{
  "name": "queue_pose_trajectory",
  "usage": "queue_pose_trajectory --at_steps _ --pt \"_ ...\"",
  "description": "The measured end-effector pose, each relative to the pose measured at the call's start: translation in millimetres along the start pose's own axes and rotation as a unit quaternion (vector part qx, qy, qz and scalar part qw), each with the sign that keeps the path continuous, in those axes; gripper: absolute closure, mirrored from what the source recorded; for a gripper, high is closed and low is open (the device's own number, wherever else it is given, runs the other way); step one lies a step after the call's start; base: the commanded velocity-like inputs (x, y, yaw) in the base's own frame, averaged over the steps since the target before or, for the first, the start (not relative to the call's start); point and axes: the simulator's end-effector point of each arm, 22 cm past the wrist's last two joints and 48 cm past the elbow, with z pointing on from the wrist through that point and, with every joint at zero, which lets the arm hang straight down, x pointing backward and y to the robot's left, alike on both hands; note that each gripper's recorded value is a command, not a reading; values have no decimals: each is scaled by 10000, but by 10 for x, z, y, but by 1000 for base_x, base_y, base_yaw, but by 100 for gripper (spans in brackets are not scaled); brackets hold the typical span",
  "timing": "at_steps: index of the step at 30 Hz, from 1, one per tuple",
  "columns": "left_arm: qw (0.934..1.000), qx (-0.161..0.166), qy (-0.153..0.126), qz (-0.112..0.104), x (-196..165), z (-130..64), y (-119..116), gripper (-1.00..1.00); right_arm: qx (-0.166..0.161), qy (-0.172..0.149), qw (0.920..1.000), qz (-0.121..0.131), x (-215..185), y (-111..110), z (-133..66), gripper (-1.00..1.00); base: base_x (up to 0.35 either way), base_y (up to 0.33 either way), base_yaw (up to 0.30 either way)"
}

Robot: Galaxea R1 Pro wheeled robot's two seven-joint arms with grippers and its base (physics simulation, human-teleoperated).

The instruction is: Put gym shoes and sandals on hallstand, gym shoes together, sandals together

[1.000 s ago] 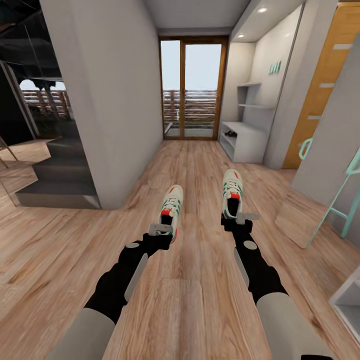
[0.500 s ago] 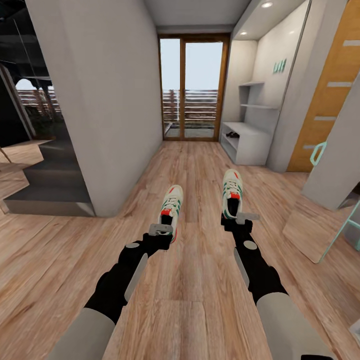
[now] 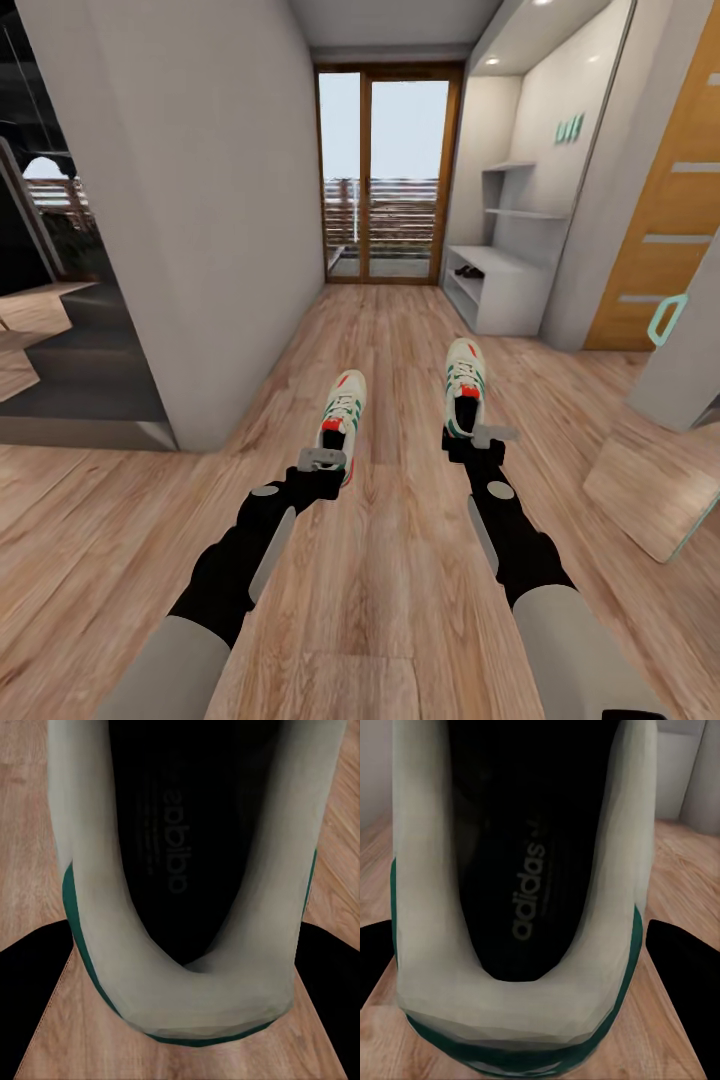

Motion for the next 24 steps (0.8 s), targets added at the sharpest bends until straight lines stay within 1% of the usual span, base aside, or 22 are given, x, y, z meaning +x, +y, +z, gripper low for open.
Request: queue_pose_trajectory --at_steps 24 --pt "10000 0 2 -2 2 1 0 100 -8 4 10000 -4 4 4 0 100 343 0 0"
